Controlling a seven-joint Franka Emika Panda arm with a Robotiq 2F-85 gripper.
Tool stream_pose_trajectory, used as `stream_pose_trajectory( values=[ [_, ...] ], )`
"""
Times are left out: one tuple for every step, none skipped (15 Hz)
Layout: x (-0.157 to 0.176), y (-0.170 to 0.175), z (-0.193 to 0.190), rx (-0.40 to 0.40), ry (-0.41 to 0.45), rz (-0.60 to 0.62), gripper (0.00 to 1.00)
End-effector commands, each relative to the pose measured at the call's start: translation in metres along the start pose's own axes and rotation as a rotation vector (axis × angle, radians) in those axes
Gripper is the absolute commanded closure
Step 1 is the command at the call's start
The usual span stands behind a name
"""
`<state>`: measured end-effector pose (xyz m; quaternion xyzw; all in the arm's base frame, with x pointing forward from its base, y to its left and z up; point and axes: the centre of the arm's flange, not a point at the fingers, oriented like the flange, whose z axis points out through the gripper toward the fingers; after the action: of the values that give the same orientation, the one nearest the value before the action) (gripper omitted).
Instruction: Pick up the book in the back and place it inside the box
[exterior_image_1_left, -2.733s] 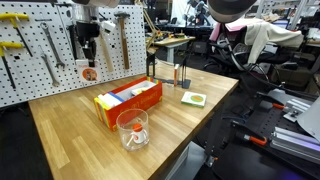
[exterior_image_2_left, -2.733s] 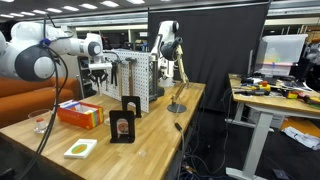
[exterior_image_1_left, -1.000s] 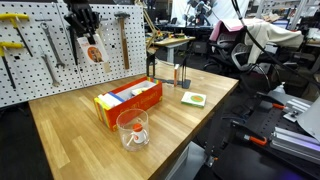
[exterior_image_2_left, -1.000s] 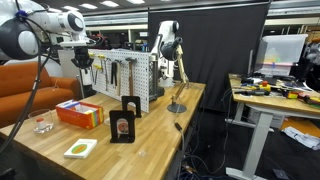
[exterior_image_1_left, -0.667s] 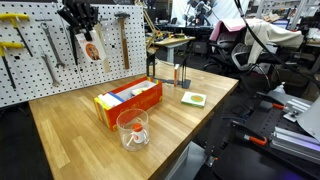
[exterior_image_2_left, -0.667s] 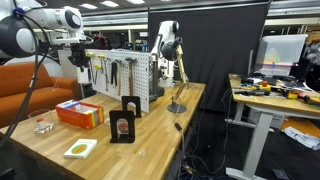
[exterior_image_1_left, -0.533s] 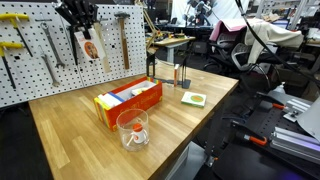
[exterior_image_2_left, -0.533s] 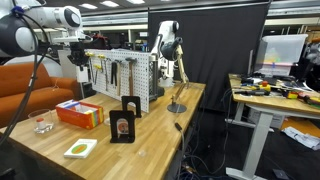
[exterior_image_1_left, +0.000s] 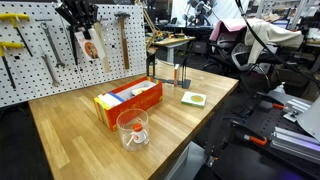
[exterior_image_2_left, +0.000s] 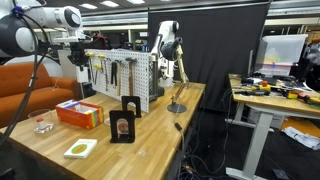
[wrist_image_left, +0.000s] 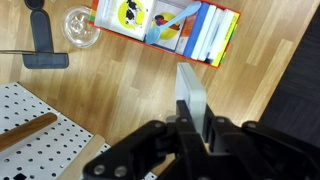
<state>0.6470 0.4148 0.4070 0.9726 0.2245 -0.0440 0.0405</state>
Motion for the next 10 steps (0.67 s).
stream_pose_trajectory(
  values=[
    [-0.005,0.0,0.004,-0.002,-0.006,0.003,0.96],
    [-0.016,0.001,0.008,-0.009,-0.015,0.008,0.96],
    [-0.025,-0.001,0.01,-0.002,-0.023,0.01,0.96],
    [-0.039,-0.003,0.012,-0.003,-0.032,0.015,0.96],
    [-0.048,-0.005,0.012,-0.005,-0.039,0.024,0.96],
    [-0.058,-0.006,0.01,-0.006,-0.045,0.039,0.96],
    [-0.065,-0.008,0.006,-0.001,-0.049,0.05,0.96],
    [-0.073,-0.01,0.002,-0.003,-0.053,0.058,0.96],
    [-0.082,-0.012,-0.002,-0.006,-0.062,0.069,0.96],
    [-0.089,-0.012,-0.006,-0.012,-0.079,0.083,0.96]
  ],
)
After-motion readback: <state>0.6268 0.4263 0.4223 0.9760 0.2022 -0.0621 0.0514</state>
